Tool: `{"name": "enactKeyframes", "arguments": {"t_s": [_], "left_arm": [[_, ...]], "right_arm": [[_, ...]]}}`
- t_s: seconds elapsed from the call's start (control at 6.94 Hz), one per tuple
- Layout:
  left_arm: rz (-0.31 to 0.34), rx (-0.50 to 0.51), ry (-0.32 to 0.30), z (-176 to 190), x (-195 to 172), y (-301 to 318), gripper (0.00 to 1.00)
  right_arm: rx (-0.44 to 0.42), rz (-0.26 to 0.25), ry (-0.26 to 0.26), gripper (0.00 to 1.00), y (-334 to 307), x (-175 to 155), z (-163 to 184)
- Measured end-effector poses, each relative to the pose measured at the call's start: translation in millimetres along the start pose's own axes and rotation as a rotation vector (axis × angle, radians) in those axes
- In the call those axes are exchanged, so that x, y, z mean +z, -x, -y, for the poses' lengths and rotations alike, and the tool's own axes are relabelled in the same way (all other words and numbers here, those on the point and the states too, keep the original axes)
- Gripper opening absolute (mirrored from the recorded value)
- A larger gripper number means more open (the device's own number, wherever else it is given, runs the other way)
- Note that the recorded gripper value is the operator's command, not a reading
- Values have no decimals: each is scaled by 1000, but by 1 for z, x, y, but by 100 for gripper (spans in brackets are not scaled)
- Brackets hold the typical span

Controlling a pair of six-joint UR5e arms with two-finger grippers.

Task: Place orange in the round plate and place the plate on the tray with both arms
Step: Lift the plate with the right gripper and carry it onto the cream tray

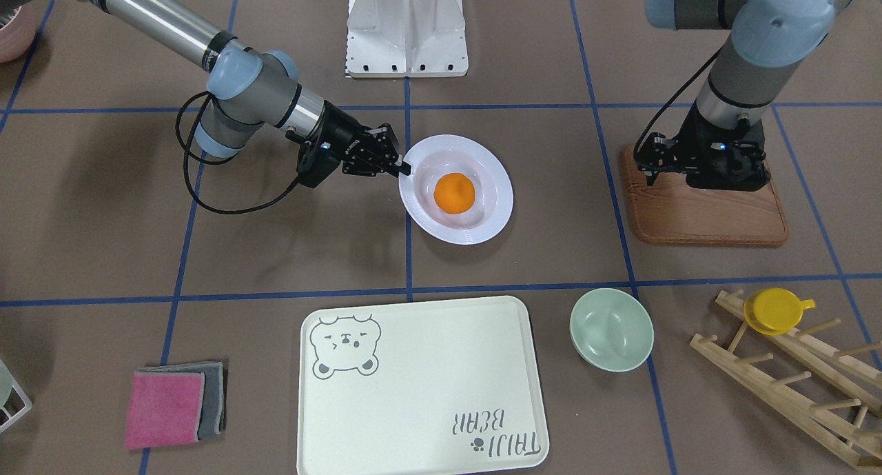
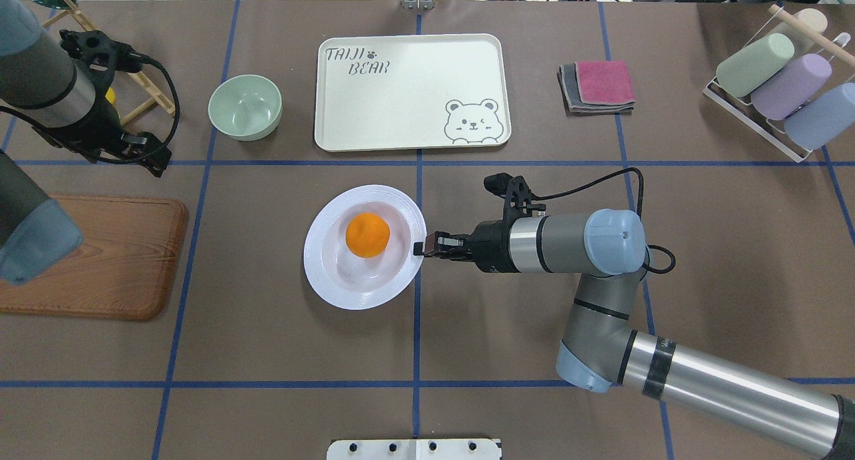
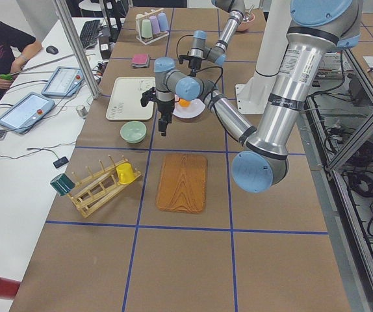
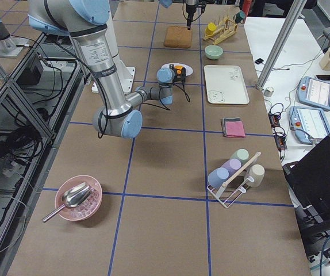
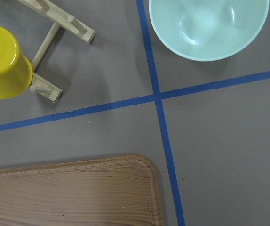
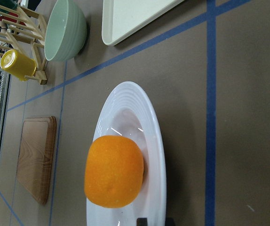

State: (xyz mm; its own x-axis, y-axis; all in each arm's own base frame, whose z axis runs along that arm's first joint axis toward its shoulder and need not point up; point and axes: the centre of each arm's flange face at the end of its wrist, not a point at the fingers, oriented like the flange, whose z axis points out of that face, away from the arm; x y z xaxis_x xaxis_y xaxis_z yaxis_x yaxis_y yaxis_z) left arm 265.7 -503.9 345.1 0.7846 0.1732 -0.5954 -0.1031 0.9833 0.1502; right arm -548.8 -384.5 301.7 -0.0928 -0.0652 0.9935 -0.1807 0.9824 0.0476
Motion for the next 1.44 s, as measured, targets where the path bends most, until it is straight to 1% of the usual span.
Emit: {"name": "enactKeyframes", "arguments": {"t_s": [0.43,0.72,0.86,1.01,1.15,1.3,1.44], "left_arm": [[1,-4,-3,1,-1,3,98],[2,-6,-4,2,-2,4,98],[4,-1,-7,3,-4,7,98],[11,17,-14,8,-8,18,98],[25,38,-22,16,-13,37,98],[40,56,-26,24,-16,57,98],[49,67,-29,29,-18,70,98]], "right_arm": [[42,109,-15,12,4,-15,0],[63,137,-28,12,7,-20,3],[89,160,-41,12,9,-26,9],[138,189,-65,12,10,-36,22],[185,205,-96,12,10,-47,39],[228,210,-148,12,7,-58,60],[266,209,-220,12,3,-66,81]]}}
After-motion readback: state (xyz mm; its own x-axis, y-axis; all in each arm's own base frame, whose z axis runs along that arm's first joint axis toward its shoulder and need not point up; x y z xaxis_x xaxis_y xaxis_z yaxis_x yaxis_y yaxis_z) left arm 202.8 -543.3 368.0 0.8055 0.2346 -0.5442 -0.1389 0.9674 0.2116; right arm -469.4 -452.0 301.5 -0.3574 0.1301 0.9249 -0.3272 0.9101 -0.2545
